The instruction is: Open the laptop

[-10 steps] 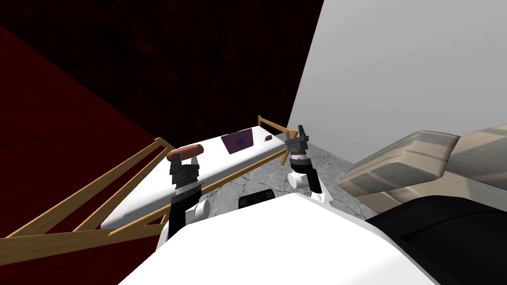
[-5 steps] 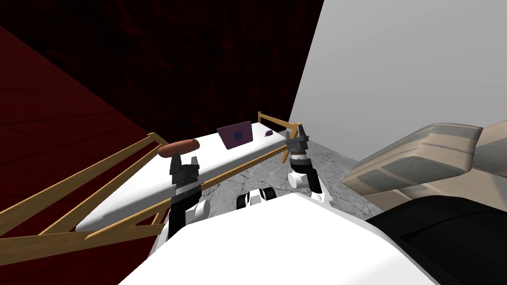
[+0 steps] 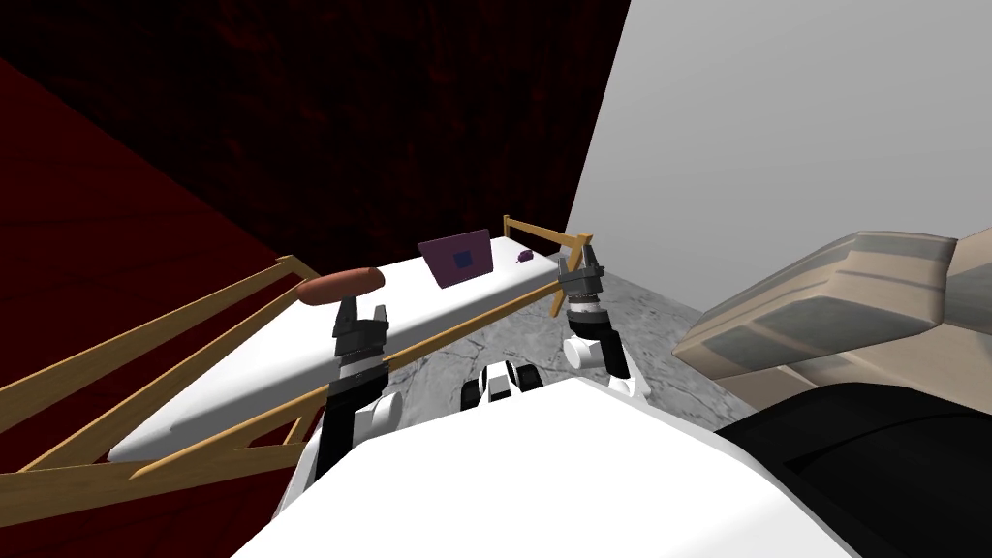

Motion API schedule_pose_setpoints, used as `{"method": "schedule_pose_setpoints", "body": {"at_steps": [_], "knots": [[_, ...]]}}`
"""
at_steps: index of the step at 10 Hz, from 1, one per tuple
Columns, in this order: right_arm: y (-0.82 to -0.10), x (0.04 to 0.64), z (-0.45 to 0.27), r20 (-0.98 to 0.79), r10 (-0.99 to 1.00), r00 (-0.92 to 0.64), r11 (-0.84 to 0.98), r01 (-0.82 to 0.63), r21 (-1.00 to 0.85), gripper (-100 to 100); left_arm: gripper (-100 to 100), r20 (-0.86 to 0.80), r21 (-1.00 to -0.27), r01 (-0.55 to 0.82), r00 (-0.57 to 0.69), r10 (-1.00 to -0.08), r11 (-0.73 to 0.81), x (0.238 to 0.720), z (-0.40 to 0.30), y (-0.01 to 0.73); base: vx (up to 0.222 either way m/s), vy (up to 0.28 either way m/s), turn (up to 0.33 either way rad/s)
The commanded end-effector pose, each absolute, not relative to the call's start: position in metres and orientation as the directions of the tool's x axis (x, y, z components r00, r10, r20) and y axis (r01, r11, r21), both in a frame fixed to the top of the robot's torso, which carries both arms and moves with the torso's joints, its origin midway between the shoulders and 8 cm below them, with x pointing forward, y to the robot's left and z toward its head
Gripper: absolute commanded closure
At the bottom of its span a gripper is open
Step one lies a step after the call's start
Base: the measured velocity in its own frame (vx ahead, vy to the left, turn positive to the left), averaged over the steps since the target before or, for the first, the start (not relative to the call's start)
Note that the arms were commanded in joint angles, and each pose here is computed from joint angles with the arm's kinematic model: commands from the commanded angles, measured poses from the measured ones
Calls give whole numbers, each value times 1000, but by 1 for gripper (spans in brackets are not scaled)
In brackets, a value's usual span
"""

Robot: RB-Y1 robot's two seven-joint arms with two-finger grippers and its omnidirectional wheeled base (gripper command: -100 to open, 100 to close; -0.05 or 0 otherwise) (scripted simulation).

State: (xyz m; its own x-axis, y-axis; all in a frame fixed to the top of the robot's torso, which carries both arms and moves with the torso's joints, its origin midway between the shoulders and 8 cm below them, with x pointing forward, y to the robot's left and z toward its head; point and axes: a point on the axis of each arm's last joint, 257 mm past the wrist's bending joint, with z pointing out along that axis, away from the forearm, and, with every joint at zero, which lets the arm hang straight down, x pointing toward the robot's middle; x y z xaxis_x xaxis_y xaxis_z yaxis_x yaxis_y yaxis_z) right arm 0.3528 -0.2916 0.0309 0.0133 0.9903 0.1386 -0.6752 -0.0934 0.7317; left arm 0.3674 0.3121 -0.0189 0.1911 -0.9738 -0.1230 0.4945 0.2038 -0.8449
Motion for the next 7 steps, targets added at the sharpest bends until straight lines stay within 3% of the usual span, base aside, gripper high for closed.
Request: {"method": "schedule_pose_setpoints", "body": {"at_steps": [1, 7], "knots": [[-292, 353, 31, 139, 990, 13, -93, -675, 732, 0, -100, -173, -856, 458, 187, -967, 241, 380, -18, 324, 3, -14, -37], [-292, 353, 31, 139, 990, 13, -93, -675, 732, 0, -100, -198, -878, 394, 216, -956, 271, 398, -15, 353, 0, -14, -35]]}}
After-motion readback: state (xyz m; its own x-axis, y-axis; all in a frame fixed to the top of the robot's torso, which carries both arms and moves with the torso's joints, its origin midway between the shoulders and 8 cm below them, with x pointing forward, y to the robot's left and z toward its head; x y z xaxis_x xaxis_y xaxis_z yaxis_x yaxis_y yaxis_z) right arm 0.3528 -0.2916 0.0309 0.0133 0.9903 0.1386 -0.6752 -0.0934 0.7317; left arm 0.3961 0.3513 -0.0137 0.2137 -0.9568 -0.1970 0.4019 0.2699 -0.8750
